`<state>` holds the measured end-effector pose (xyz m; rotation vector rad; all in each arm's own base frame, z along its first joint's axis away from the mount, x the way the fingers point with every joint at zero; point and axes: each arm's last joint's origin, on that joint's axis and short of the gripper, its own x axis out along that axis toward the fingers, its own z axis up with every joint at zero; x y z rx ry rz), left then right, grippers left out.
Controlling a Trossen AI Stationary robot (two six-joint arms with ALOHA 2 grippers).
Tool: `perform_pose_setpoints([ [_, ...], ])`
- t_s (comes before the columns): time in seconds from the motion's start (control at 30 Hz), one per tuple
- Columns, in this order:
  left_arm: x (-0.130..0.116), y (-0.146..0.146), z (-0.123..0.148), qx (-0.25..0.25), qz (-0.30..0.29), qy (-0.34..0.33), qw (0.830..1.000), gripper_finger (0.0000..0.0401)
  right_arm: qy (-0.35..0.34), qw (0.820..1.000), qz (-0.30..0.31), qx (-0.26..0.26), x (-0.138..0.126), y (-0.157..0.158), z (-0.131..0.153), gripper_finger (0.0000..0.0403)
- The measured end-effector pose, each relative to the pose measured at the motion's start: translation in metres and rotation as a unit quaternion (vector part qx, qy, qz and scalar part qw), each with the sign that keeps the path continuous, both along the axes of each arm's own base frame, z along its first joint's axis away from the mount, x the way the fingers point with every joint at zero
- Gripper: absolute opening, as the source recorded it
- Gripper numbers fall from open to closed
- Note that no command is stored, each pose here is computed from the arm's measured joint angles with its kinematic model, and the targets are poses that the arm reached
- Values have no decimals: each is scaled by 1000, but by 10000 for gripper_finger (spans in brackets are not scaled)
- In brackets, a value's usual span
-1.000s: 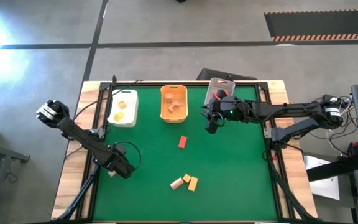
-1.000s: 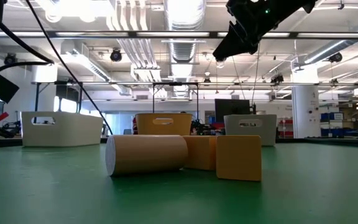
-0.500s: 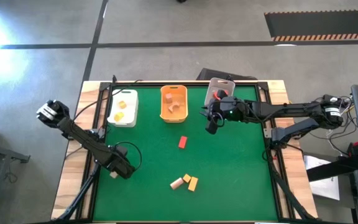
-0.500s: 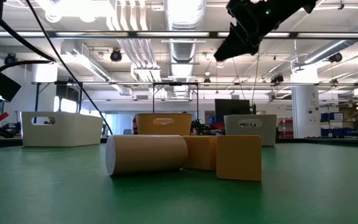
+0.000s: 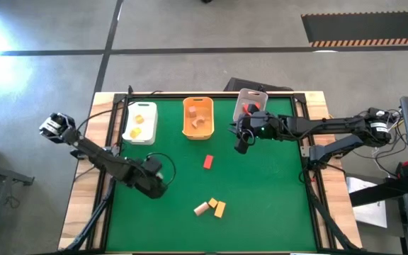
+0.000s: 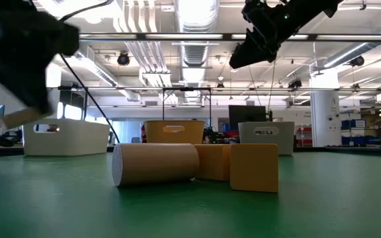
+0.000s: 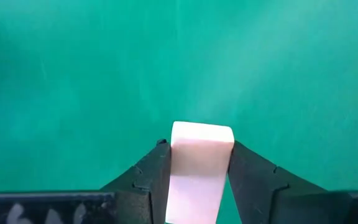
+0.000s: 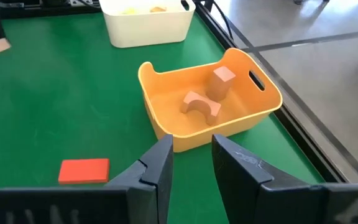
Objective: Sort & place blocks by color
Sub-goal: Put the brown block into the yellow bin
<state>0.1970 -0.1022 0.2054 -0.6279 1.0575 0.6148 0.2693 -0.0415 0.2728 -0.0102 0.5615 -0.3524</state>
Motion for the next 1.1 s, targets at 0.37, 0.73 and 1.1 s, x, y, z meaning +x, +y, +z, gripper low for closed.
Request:
perform_pose_setpoints([
  [0.37,66,76,40,241,-124,-196,942,122,14,1000,2,8,-3,3,-14,83],
  [0.73,103,186,36,358,-55,-312,878,123,-9,999,3,31,-3,13,-22,68],
  [1.1,126,224,-19,353,-31,-257,899,123,-34,997,7,63,-1,26,-23,68],
])
